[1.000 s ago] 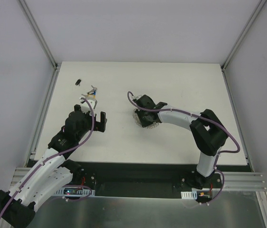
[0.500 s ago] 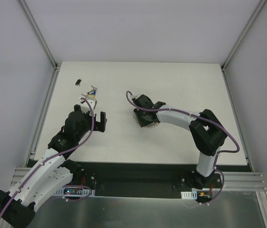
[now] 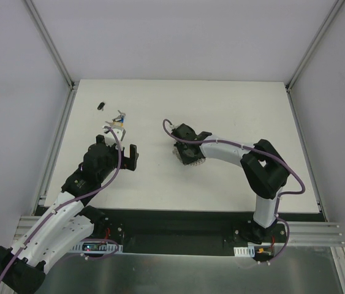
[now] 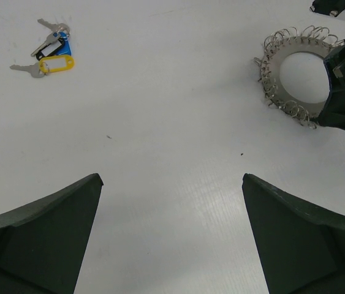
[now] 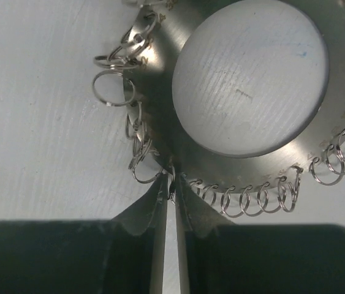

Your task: Put the keys on the keyring

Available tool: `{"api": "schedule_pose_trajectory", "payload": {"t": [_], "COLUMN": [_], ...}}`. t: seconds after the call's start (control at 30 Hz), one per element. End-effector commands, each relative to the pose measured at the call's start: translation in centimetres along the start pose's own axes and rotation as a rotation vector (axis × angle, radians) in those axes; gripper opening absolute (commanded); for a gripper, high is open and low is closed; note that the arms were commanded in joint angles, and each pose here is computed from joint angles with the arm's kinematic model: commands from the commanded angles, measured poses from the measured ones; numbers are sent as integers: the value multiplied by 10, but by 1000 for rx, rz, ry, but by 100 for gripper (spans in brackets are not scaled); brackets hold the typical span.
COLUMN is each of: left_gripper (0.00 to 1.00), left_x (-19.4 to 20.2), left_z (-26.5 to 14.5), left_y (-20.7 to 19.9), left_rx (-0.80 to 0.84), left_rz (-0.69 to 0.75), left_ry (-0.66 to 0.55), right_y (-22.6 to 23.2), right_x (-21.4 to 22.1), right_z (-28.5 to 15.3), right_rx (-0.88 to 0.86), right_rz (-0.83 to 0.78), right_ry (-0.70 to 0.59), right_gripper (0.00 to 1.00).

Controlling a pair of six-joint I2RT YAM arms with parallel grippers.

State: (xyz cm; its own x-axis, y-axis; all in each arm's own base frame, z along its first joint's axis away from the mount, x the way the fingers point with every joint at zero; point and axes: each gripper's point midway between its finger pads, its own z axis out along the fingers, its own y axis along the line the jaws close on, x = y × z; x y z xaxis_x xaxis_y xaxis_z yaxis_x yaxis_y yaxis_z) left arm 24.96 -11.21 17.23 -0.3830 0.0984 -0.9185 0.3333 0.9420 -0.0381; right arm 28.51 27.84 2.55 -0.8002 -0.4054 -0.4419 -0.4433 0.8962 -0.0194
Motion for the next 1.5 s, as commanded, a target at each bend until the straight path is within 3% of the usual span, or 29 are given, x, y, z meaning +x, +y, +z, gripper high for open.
{"api": "schedule_pose_trajectory", "payload": {"t": [0.0, 0.1, 0.43, 0.63, 0.83, 0.93, 1.17, 1.47], "left_gripper": [99, 99, 99, 99, 99, 99, 99, 99], "left_x": [-8, -10, -29, -74, -121, -131, -142, -161], "left_z": [-2, -3, -10, -22, -29, -28, -17, -4], "left_y": [0, -2, -28, -58, -77, -84, -104, -139], "left_rx": [3, 16, 171, 337, 432, 470, 577, 791], "left_rz": [-19, -19, 18, 59, 105, 108, 116, 225], "left_ry": [-28, -35, -96, -192, -259, -267, -295, -387], "right_y": [3, 2, 1, 12, -22, -46, -1, 11], "right_x": [-15, -23, -60, -75, -66, -71, -90, -84], "right_z": [-12, -24, -102, -166, -189, -197, -237, -242], "right_rx": [7, 2, -80, -215, -90, 36, -236, -372], "right_rz": [1, -9, -132, -348, -515, -511, -535, -569], "right_ry": [-38, -72, -258, -389, -285, -267, -584, -642], "right_gripper": [8, 1, 1, 1, 1, 1, 1, 1]}}
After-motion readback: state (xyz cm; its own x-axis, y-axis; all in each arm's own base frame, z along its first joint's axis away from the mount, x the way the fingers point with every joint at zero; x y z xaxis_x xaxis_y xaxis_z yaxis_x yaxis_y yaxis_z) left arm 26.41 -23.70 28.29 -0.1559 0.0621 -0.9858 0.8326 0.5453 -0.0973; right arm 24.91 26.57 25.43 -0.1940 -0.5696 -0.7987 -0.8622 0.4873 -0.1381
